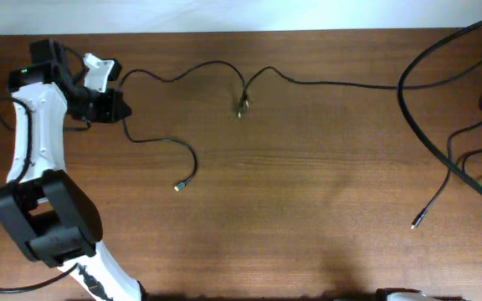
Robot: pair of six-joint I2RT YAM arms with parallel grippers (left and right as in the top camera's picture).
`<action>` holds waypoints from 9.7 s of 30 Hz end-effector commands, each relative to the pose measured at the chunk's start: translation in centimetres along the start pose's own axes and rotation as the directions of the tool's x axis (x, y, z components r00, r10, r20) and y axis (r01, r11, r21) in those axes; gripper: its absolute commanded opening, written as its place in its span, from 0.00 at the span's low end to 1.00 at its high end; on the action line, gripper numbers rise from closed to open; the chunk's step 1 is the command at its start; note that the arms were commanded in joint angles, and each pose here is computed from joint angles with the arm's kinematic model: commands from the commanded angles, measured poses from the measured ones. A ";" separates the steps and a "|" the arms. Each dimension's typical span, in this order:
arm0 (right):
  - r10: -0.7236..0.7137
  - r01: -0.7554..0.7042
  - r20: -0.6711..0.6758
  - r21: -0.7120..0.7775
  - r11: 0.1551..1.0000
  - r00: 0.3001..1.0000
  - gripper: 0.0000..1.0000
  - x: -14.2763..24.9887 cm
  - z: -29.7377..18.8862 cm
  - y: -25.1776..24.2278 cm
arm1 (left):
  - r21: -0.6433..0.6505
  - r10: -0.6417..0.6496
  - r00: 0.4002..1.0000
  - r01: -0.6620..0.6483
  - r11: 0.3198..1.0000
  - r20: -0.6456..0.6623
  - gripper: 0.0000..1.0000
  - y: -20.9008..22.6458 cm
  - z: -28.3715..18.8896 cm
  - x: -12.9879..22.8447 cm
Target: Untangle cables
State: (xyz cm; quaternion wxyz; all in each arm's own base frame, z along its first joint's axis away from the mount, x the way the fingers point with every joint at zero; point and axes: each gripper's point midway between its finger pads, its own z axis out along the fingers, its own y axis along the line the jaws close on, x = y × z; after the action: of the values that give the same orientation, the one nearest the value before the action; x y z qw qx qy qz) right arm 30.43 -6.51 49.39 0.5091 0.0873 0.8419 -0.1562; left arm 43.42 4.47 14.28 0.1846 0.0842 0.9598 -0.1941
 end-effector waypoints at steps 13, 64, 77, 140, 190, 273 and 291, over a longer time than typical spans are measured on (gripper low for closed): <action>0.373 -0.501 -0.350 -0.425 0.754 0.859 0.04 5.9 17.0 -5.9 | 0.228 0.278 0.956 -0.252 0.941 -0.091 0.00 -16.1 6.1 -0.2; 0.473 0.045 -0.578 0.663 0.747 0.665 0.99 30.8 24.0 3.9 | -0.090 0.646 0.743 -0.641 0.762 0.176 0.87 -30.8 -17.7 3.2; 0.835 -0.281 -0.487 0.789 0.547 0.257 0.94 38.8 23.5 10.6 | -0.065 0.637 0.762 -0.634 0.771 0.117 0.87 -30.2 -16.6 4.2; 0.932 -0.431 -0.361 0.837 0.338 0.030 0.98 38.8 27.2 6.5 | -0.014 0.630 0.771 -0.632 0.775 0.095 0.86 -30.5 -16.3 5.1; 0.901 -0.539 -0.366 0.723 0.433 0.233 0.67 36.8 36.1 3.8 | 0.085 0.622 0.777 -0.630 0.772 0.101 0.85 -31.6 -14.3 5.2; 0.610 -0.520 -0.399 0.320 0.792 0.684 0.04 18.7 18.5 -13.7 | -0.258 0.256 0.950 -0.205 0.944 0.181 0.85 -17.6 -17.7 0.0; 0.775 -0.872 -0.408 -0.146 0.467 0.483 0.99 17.3 26.2 -15.7 | -0.228 0.269 0.952 -0.232 0.946 0.144 0.85 -18.0 -17.4 0.9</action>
State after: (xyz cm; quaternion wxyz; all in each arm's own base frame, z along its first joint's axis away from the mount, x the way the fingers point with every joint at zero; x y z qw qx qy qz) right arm 37.59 -33.88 22.74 0.3799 0.4775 0.7603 0.2227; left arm 32.68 -4.62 35.17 0.3009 0.1601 0.9376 -0.0691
